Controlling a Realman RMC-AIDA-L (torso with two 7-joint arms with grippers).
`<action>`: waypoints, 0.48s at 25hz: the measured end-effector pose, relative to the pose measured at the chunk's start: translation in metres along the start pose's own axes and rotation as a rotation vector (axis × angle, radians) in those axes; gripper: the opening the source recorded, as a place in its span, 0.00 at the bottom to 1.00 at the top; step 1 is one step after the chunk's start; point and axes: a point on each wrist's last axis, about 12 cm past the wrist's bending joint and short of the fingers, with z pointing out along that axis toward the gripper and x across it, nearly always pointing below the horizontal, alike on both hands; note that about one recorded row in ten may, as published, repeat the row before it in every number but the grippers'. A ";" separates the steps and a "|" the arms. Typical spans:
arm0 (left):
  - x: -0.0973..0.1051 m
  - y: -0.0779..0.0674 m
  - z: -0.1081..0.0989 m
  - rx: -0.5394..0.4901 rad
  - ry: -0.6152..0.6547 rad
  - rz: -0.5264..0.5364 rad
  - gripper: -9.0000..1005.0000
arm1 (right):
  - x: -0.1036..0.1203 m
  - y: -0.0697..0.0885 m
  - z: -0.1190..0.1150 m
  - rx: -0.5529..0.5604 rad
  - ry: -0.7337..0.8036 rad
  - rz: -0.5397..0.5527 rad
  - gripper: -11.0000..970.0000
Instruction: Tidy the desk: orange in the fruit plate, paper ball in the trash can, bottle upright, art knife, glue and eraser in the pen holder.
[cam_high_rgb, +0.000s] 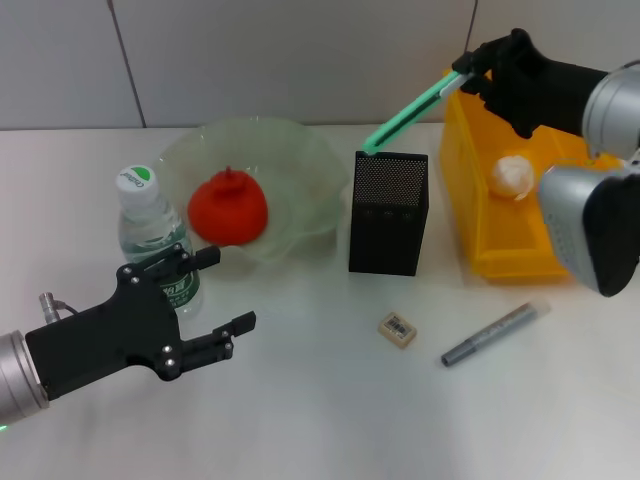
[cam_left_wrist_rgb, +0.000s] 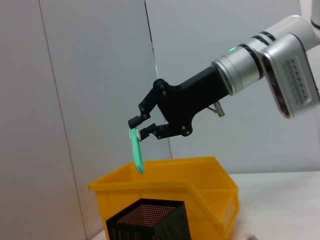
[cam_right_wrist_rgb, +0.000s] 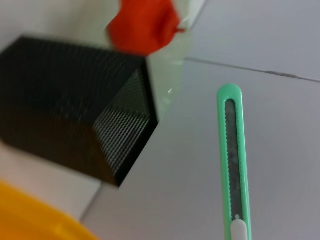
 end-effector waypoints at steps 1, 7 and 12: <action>0.001 -0.001 0.000 -0.005 -0.004 0.009 0.80 | -0.002 0.000 0.001 0.004 0.013 -0.054 0.19; 0.006 -0.005 0.003 -0.056 -0.024 0.073 0.80 | -0.007 -0.003 0.005 0.028 0.079 -0.341 0.18; 0.007 -0.008 0.005 -0.096 -0.041 0.092 0.80 | -0.014 -0.003 0.008 0.030 0.088 -0.515 0.18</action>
